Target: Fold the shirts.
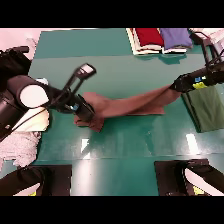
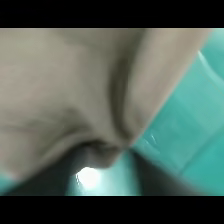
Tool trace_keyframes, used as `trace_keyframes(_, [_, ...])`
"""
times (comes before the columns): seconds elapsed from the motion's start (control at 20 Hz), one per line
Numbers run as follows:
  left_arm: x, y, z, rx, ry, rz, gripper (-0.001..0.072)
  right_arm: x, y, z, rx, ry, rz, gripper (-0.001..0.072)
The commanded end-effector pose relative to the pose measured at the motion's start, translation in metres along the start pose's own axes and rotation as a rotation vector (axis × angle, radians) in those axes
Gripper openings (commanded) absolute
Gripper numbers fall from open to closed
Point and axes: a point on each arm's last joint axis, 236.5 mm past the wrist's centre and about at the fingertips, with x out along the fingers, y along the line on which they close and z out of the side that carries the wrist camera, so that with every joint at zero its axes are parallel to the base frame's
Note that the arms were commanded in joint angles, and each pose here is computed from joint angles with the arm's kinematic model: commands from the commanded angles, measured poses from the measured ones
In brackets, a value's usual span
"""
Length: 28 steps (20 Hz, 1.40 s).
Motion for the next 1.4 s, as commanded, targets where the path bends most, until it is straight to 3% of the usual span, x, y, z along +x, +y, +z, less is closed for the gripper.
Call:
trace_keyframes(0.0, [0.000, -0.005, -0.018, -0.005, 0.071, 0.002, 0.0610, 0.008, -0.003, -0.004, 0.010, 0.010, -0.001, 0.0016])
trace_keyframes(0.2, [-0.057, 0.085, 0.007, -0.216, -0.107, 0.174, 0.0611, 0.008, -0.003, -0.004, 0.010, 0.012, -0.001, 0.0016])
trace_keyframes(0.35, [-0.070, 0.153, -0.023, -0.444, -0.115, 0.258, 0.0611, 0.008, -0.003, -0.002, 0.010, 0.004, -0.002, 0.0016])
trace_keyframes(0.5, [-0.026, 0.169, -0.072, -0.610, -0.043, 0.200, 0.0611, 0.008, -0.003, 0.002, 0.010, -0.013, -0.003, 0.0016])
trace_keyframes(0.65, [0.036, 0.142, -0.100, -0.687, 0.011, 0.024, 0.0611, 0.008, -0.003, 0.003, 0.011, -0.020, -0.003, 0.0016])
trace_keyframes(0.9, [0.098, 0.140, -0.099, -0.806, -0.028, -0.104, 0.0610, 0.008, -0.003, 0.002, 0.011, -0.015, -0.001, 0.0016])
trace_keyframes(1.1, [0.125, 0.125, -0.093, -0.798, -0.013, -0.160, 0.0609, 0.008, -0.001, 0.002, 0.011, -0.014, 0.004, 0.0016])
trace_keyframes(1.15, [0.124, 0.124, -0.091, -0.795, -0.016, -0.163, 0.0542, 0.008, -0.001, 0.002, 0.011, -0.014, 0.004, 0.0016])
trace_keyframes(1.2, [0.121, 0.123, -0.086, -0.786, -0.019, -0.172, 0.0358, 0.008, -0.001, 0.002, 0.011, -0.014, 0.004, 0.0016])
trace_keyframes(1.3, [0.111, 0.124, -0.073, -0.738, -0.023, -0.177, 0.0101, 0.008, -0.002, 0.002, 0.011, -0.015, 0.003, 0.0016])
trace_keyframes(1.35, [0.102, 0.126, -0.061, -0.702, -0.037, -0.174, 0.0026, 0.007, -0.001, 0.002, 0.010, -0.019, 0.002, 0.0016])
